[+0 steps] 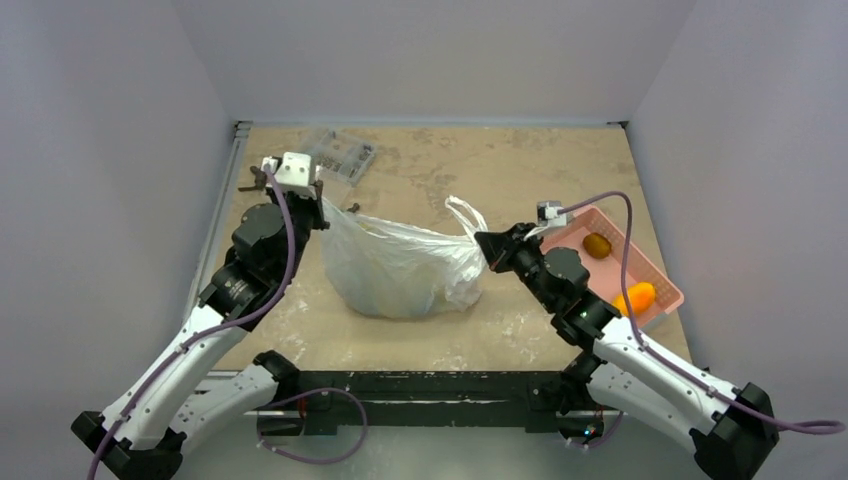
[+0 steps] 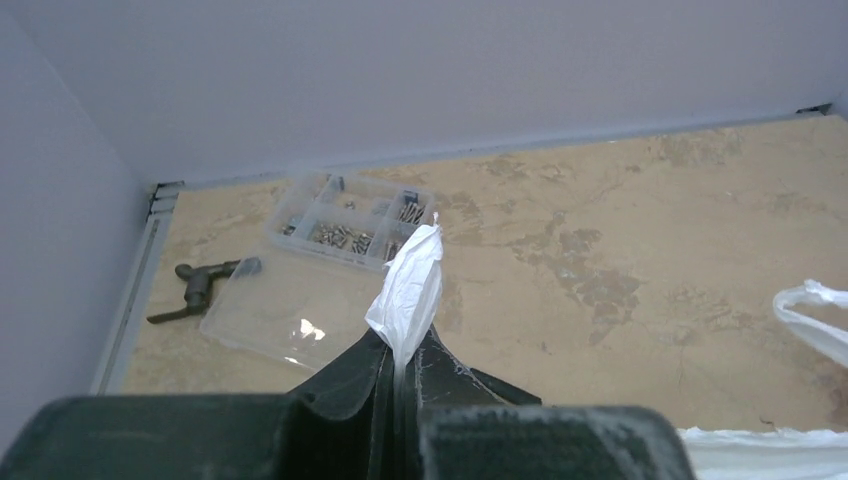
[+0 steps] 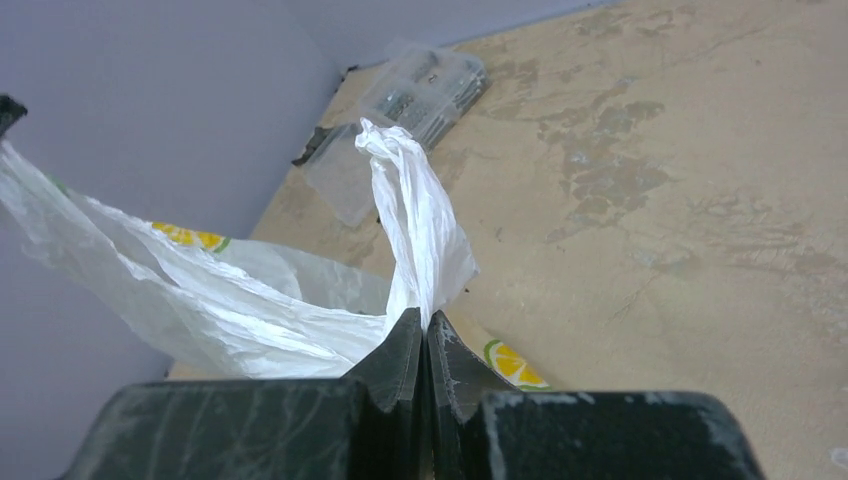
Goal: Take the fake fruits out of the plastic bag
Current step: Untie the plastic bag at the center of the board.
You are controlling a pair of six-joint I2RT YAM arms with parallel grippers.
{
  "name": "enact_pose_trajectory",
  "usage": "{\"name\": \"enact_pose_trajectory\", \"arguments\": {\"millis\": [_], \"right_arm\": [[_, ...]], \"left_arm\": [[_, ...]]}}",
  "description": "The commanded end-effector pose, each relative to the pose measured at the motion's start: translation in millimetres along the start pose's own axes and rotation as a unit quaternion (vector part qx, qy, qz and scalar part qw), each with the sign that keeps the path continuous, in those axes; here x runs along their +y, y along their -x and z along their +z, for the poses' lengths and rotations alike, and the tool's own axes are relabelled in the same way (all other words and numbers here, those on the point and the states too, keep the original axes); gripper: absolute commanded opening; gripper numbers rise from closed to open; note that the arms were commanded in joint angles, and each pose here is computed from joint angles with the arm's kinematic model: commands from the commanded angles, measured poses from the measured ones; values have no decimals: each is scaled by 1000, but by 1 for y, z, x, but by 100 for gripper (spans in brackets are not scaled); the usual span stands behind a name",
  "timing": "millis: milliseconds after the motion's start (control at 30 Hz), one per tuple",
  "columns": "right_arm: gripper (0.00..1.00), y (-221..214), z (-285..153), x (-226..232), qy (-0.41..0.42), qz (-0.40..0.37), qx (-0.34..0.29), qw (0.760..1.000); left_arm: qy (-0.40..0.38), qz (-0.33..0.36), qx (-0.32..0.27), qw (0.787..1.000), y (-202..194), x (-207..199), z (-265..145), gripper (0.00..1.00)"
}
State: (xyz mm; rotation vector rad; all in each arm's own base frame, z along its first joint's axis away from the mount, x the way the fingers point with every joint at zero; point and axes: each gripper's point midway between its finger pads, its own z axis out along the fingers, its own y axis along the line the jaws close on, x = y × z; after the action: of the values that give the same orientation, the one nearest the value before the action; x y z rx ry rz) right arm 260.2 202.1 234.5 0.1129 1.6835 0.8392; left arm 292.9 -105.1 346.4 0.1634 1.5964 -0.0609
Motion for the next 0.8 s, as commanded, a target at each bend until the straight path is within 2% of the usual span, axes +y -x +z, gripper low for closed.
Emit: {"name": "enact_pose_trajectory", "arguments": {"millis": [0,67,133,200,233,367,467,533,633,767], "right_arm": [[0,4,7,32,71,-112,42,990],[3,-2,12,38,89,-166,76,979],[5,-6,16,44,101,-185,103,972],[13,-8,21,49,112,-195,116,967],[21,-6,25,53,119,-197,112,967],[39,-1,48,71,134,-209,128,960],[65,-1,68,91,166,-221,152,949],[78,-5,82,93,163,-231,171,944],[82,-8,101,89,140,-244,192,940],[84,2,122,78,91,-266,187,941]], "left_arm": [[39,-92,-4,995,8,14,3,0],[42,-95,7,995,7,16,5,0],[54,-90,13,994,4,20,8,0],[64,-83,14,994,2,26,11,0],[56,-66,15,996,1,24,13,0],[38,-43,22,998,0,20,14,0],[-3,-48,7,999,5,7,11,0],[-4,-47,4,999,5,7,11,0],[14,-39,9,999,1,12,14,0],[22,-30,14,999,-3,14,18,0]]}}
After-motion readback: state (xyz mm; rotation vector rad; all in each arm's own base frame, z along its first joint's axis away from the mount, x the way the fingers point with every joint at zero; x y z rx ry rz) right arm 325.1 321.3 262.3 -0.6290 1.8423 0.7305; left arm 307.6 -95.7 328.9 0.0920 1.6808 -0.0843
